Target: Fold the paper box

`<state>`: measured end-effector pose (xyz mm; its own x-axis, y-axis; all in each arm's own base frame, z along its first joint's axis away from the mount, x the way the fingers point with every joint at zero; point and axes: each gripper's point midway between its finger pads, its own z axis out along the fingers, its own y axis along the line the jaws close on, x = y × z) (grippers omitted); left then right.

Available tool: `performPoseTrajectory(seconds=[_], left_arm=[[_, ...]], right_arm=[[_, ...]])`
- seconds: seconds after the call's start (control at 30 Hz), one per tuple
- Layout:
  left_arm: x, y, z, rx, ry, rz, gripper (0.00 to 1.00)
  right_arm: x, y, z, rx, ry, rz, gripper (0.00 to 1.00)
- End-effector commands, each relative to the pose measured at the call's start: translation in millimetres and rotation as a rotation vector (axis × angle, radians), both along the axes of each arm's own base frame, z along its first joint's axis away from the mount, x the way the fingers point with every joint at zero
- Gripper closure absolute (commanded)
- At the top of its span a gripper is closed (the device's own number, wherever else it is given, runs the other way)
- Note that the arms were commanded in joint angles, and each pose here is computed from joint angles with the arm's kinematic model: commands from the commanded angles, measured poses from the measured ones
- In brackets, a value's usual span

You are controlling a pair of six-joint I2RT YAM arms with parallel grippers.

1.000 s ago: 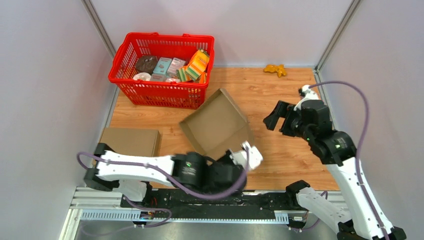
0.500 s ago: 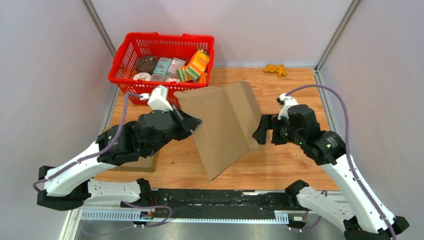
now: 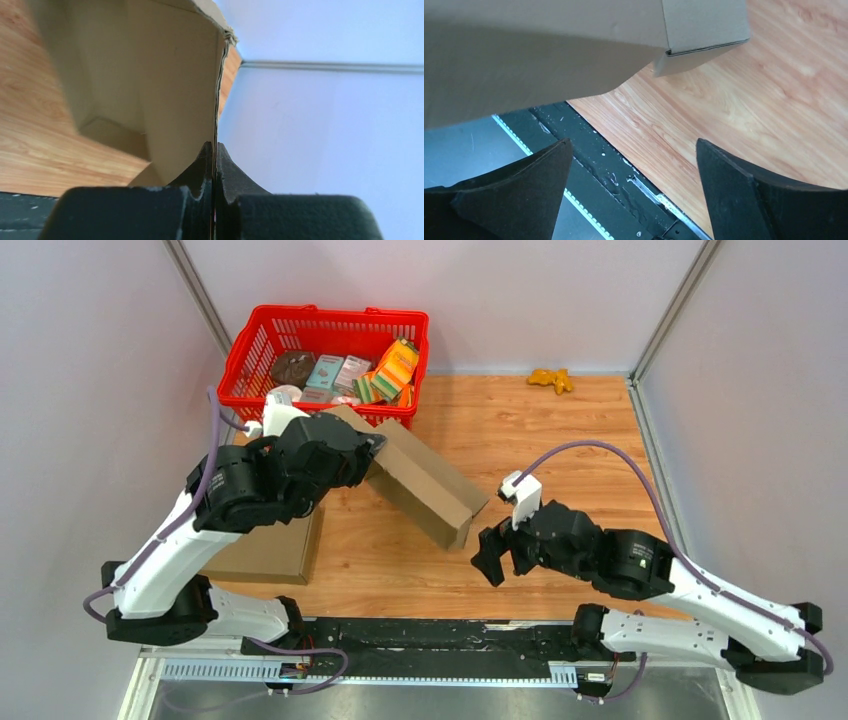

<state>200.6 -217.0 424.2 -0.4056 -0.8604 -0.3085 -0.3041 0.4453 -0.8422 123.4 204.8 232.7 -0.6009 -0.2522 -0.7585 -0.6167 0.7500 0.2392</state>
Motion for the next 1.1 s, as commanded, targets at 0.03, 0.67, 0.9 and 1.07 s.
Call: performPoseTrajectory(seconds=[0.03,0.67,0.9,1.07], left_arm=[[3.4,29.8,-8.1,0.031,0.09,0.145,1.0],[0.2,45.2,-45.9,0.0,0.18,0.245,0.77],[3.5,63.9,-31.2,0.368,-0.076,0.012,0.24],[-26.8,55.5,-44.7,0.498,-0.42,-0.398,0.23]], right_arm=[[-1.4,15.5,46.6,0.113,-0.234,-0.04,0.03],[45.0,10.0,68.8,0.15,-0.47,-0.439,1.0],[46.3,2.0,71.3,0.211,-0.348,-0.212,1.0],[42.1,3.4,64.8,0.191,-0.244,-0.109,1.0]])
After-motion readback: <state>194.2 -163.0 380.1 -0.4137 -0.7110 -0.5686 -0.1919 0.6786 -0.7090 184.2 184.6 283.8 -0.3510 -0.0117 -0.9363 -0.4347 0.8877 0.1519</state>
